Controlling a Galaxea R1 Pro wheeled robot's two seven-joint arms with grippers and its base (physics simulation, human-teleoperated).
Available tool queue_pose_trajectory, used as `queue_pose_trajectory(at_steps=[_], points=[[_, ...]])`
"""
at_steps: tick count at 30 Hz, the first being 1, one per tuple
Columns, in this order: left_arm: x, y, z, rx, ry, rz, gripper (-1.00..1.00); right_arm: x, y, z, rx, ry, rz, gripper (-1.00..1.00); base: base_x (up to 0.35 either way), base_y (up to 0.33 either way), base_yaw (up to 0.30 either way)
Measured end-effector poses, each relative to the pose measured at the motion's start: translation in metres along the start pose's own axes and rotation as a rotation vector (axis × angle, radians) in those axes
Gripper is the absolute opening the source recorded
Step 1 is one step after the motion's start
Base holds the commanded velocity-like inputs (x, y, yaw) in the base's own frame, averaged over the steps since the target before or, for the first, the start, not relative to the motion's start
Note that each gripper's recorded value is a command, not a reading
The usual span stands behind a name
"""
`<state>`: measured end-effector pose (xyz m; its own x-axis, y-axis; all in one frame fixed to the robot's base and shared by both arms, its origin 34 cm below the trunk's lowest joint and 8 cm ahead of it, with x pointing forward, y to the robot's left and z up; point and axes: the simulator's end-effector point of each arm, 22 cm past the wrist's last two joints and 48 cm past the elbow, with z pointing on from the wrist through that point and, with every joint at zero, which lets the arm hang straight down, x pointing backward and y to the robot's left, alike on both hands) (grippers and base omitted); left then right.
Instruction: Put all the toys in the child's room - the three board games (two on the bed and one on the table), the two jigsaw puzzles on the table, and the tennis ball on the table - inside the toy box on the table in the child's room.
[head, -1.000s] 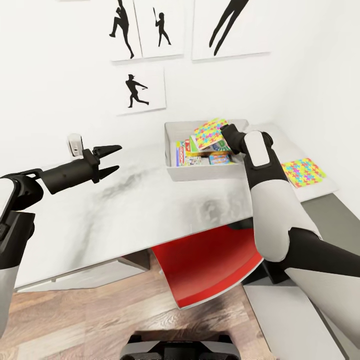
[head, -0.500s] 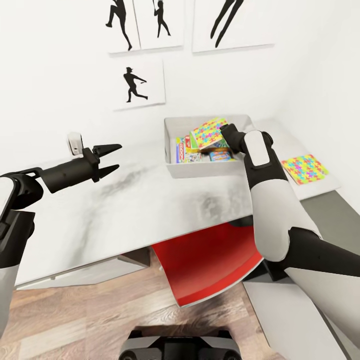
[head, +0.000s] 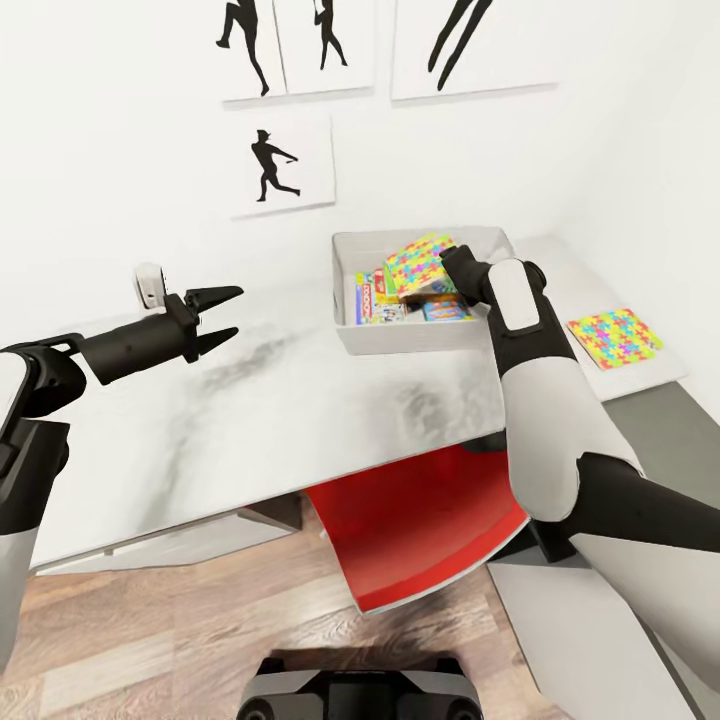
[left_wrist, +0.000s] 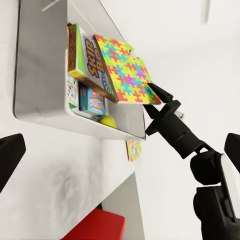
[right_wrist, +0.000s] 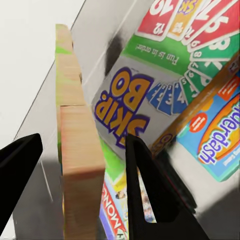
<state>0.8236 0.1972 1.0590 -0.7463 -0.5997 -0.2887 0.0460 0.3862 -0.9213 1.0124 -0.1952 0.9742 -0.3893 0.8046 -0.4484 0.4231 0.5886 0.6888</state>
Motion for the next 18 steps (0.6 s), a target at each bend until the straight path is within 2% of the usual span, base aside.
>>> queue_pose_trajectory(at_steps=[8, 18], points=[[-0.0009, -0.0016, 0.0006, 0.003, -0.001, 0.002, 1.0, -0.0037, 0.0057, -0.0008, -0.007, -0.004, -0.002, -1.0, 0.0, 0.0, 0.215], [-0.0006, -0.0017, 0.0009, 0.003, 0.0, 0.002, 1.0, -0.0054, 0.0073, -0.0014, -0.01, -0.007, -0.002, -1.0, 0.0, 0.0, 0.067]])
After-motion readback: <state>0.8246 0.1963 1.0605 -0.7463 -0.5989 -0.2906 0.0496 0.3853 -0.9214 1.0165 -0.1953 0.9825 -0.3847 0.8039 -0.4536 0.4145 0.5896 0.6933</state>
